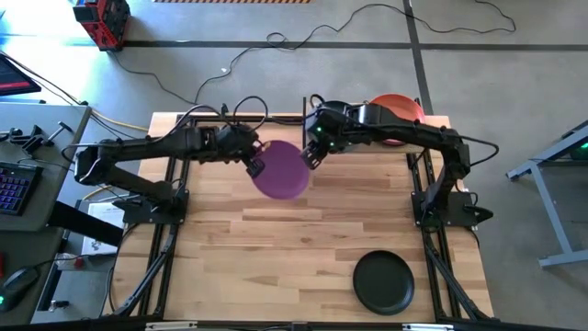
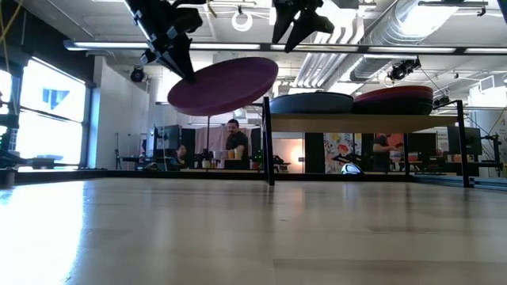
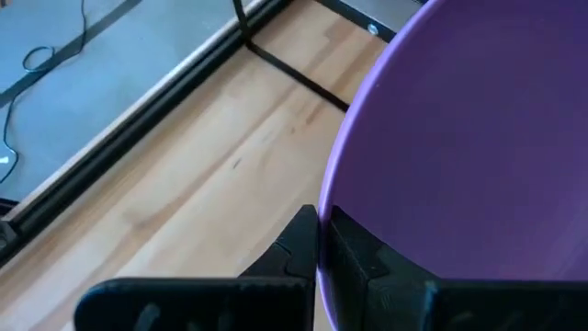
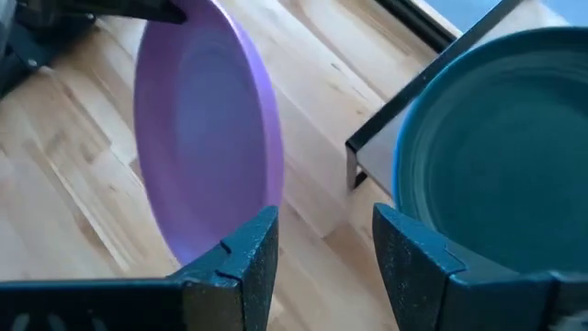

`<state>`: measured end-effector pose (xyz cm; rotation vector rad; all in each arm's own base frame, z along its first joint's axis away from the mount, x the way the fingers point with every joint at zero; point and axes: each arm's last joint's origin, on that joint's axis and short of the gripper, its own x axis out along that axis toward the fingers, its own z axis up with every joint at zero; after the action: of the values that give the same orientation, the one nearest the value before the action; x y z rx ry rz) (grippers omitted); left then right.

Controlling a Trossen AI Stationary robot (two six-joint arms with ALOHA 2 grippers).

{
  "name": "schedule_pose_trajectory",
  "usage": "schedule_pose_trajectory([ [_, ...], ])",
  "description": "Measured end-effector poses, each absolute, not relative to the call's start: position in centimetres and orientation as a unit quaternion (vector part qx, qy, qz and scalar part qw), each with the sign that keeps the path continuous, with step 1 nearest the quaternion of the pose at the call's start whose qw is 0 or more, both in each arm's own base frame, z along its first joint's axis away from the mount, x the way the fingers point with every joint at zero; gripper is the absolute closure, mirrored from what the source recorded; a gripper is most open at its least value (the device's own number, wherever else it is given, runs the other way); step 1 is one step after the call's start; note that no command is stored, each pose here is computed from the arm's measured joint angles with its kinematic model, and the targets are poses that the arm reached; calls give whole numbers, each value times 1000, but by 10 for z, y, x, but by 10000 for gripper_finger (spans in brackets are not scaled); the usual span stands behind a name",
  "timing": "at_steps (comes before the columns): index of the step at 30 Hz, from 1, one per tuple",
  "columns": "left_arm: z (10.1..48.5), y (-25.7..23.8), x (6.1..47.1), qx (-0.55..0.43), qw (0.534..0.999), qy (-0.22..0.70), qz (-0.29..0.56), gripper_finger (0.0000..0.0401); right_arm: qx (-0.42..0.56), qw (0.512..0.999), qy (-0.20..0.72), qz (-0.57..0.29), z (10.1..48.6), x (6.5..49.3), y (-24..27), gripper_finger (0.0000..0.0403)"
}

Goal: Place and stack plates onto a shelf
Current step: Stack the violet plate on top of the dark blue plate on the shelf

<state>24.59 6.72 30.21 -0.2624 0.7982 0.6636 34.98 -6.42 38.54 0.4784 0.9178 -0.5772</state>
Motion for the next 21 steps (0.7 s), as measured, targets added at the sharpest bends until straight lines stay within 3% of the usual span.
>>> schedule_pose_trajectory([
  [16,313,90,250,-139,877,302,346,400,240,834,429,-253,386,348,-83,249],
  [21,314,91,252,-134,882,295,344,400,242,832,427,-259,386,347,-88,268],
])
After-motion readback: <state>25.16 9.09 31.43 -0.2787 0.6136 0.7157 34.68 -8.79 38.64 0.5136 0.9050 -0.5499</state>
